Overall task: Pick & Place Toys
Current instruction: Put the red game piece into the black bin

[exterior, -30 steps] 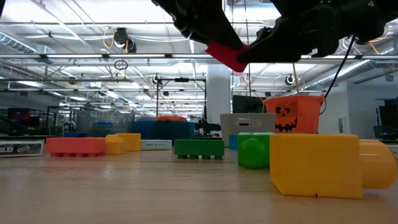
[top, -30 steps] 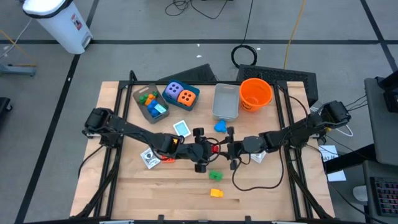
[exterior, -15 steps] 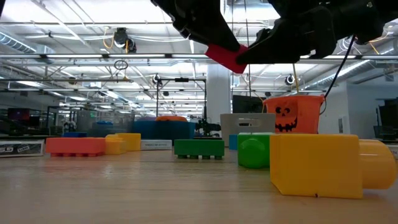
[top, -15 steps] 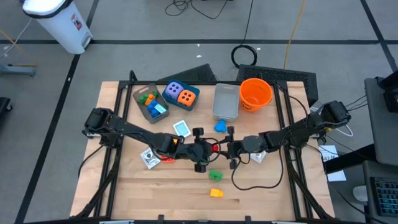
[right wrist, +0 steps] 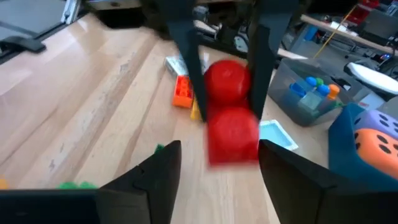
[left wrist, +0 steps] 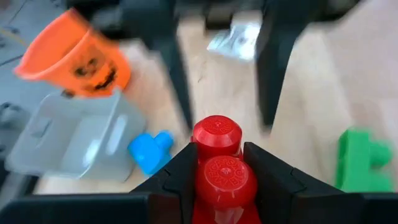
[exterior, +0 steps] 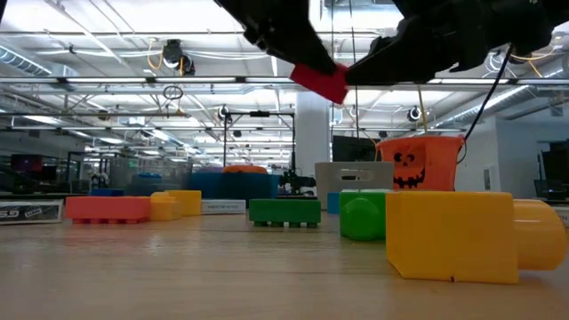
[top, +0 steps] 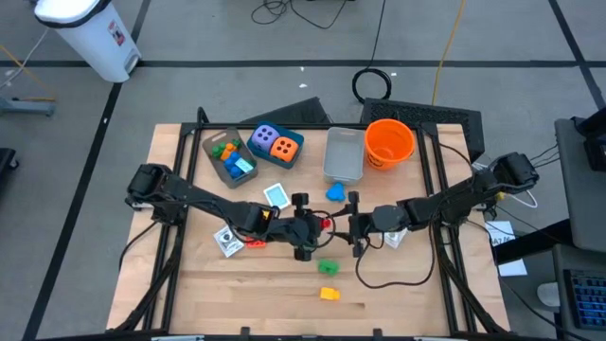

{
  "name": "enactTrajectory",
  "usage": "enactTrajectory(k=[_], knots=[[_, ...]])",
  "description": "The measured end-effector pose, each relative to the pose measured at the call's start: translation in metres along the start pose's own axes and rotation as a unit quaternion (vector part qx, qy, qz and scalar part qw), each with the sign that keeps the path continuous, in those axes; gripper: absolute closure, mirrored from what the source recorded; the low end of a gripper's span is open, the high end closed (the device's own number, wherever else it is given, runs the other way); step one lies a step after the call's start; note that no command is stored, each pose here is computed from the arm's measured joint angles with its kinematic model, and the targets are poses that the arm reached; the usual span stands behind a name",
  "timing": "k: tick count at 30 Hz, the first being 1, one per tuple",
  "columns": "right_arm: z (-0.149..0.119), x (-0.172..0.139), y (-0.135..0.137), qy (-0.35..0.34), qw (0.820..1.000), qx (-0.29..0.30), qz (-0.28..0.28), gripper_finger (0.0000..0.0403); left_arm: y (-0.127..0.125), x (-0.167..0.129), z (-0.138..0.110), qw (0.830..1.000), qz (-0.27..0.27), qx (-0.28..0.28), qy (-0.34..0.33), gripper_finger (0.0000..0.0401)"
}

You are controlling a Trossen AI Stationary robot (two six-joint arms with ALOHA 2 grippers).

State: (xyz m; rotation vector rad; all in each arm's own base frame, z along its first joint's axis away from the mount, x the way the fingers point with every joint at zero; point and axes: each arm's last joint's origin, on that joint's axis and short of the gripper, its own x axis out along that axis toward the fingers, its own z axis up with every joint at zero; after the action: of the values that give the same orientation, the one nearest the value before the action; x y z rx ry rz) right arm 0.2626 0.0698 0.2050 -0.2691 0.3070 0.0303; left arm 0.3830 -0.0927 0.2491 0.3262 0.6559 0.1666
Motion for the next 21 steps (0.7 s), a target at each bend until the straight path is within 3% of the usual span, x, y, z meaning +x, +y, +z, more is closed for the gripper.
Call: enactTrajectory(k=[6, 11, 17, 21], knots=[[0.010, -0.015, -0.005, -0.012, 1.000, 0.012, 0.001, 0.0196, 0.023, -0.031, 0.001, 0.999, 0.042, -0.014, 0.031, 0.0281], [0.010, -0.017, -0.005, -0.007, 1.000, 0.015, 0.003, 0.0200, 0.054, -0.073, -0.002, 0.994, 0.078, -0.050, 0.061, 0.0281], [0.006, -0.014, -0.003, 0.009, 1.000, 0.015, 0.005, 0.0201, 0.090, -0.128, -0.027, 0.975, 0.157, -0.109, 0.114, 0.0281], [0.006, -0.014, -0.004, 0.006, 1.000, 0.018, 0.004, 0.0204, 0.102, -0.151, -0.057, 0.963, 0.193, -0.156, 0.103, 0.0281]])
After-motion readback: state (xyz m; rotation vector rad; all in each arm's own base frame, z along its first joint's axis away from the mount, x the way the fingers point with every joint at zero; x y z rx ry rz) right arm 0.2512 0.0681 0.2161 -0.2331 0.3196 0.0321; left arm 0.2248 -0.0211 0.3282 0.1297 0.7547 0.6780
